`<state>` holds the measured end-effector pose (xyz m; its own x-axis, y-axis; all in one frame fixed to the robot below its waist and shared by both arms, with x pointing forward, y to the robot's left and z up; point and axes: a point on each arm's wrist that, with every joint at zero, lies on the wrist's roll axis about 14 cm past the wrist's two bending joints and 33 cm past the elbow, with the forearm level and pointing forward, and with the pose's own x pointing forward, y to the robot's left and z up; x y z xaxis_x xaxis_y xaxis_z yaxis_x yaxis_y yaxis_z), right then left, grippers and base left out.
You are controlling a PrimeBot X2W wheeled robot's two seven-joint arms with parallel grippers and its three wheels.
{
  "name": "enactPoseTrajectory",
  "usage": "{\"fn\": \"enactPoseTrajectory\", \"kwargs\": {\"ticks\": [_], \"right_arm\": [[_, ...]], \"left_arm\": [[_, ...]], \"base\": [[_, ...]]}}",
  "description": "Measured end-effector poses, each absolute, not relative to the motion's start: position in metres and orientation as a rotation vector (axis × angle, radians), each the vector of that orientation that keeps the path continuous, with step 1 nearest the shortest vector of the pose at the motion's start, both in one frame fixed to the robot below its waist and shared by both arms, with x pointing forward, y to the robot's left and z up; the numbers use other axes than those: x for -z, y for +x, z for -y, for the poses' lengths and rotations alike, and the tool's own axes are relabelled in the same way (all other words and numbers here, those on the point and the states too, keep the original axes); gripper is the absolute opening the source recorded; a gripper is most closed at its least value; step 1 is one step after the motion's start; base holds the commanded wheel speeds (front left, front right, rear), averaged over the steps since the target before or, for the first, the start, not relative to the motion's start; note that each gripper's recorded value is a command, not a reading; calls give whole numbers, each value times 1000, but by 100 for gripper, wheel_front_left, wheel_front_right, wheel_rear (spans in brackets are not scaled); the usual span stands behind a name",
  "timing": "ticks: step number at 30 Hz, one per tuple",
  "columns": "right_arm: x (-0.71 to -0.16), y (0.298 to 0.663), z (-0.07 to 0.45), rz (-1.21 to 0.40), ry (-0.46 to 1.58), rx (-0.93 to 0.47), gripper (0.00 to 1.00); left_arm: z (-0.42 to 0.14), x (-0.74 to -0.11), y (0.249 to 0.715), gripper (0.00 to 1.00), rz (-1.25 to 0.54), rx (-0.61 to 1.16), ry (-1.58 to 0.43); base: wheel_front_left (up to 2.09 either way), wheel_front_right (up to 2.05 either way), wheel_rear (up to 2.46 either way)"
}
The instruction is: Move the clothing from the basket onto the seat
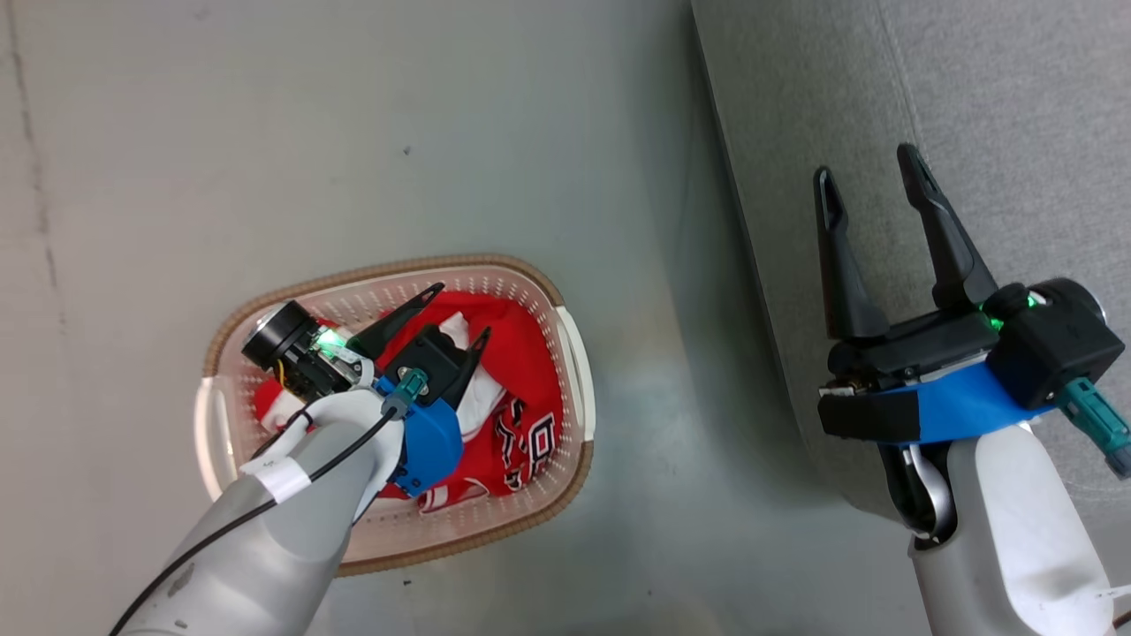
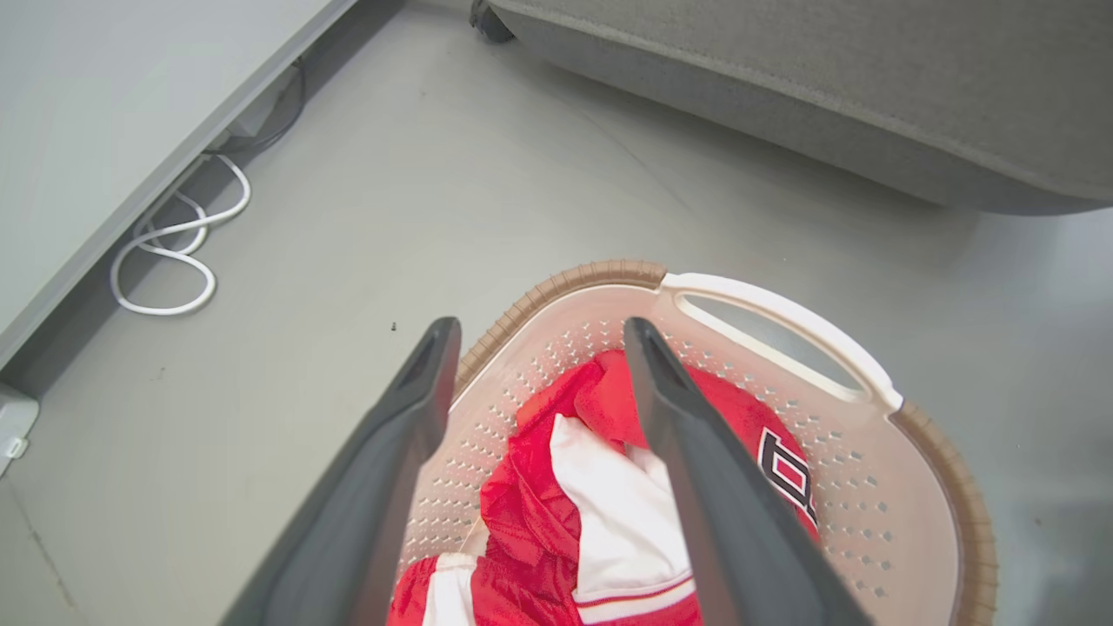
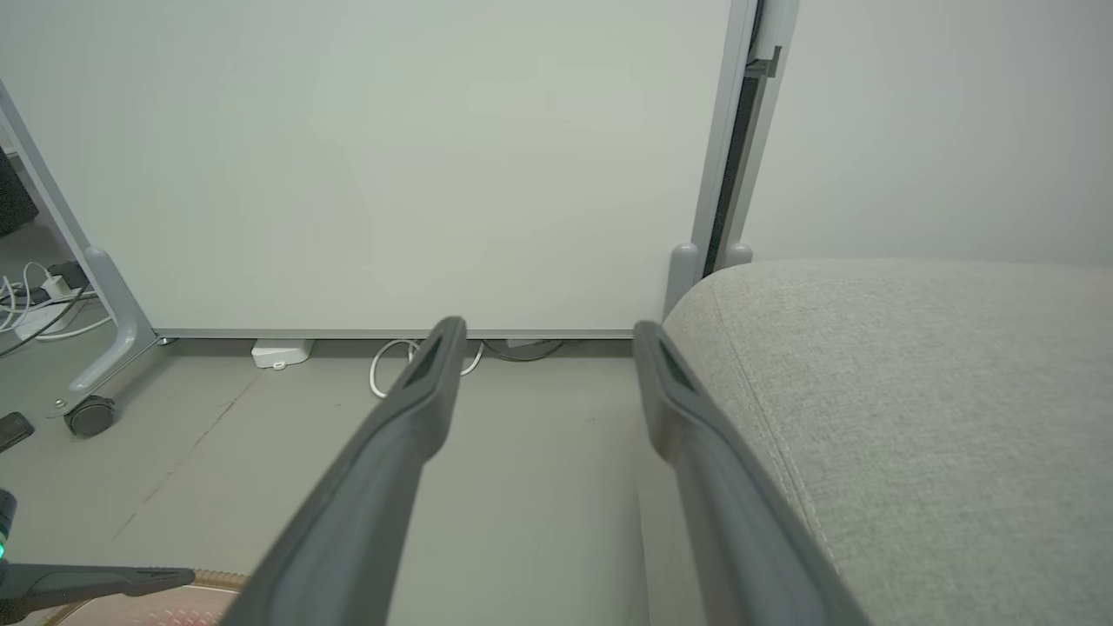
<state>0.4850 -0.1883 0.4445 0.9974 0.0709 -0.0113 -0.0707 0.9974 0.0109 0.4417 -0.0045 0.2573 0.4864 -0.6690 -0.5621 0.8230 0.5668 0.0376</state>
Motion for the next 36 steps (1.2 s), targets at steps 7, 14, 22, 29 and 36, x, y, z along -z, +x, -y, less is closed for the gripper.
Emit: {"fn": "enactPoseTrajectory", "kwargs": {"ticks": [7,14,22,29,36], "right_arm": [[-424,498,191,-40,3,-74,100],[-406,507,195,-66,-11,-71,100],[-388,515,197,-90,-18,-72,100],[-375,522,197,-99,-20,-78,100],[-361,527,199,-114,-21,-78,100]], "left_arm": [[2,-200,419,100,-684,1032,398],[-7,-155,385,100,-842,1128,478],[-23,-118,356,100,-986,1203,564],[-34,-93,355,100,-1060,1213,606],[-27,-73,347,100,-1090,1252,604]], "base": [[0,0,0],[0,0,0],[0,0,0],[0,0,0],[0,0,0]]}}
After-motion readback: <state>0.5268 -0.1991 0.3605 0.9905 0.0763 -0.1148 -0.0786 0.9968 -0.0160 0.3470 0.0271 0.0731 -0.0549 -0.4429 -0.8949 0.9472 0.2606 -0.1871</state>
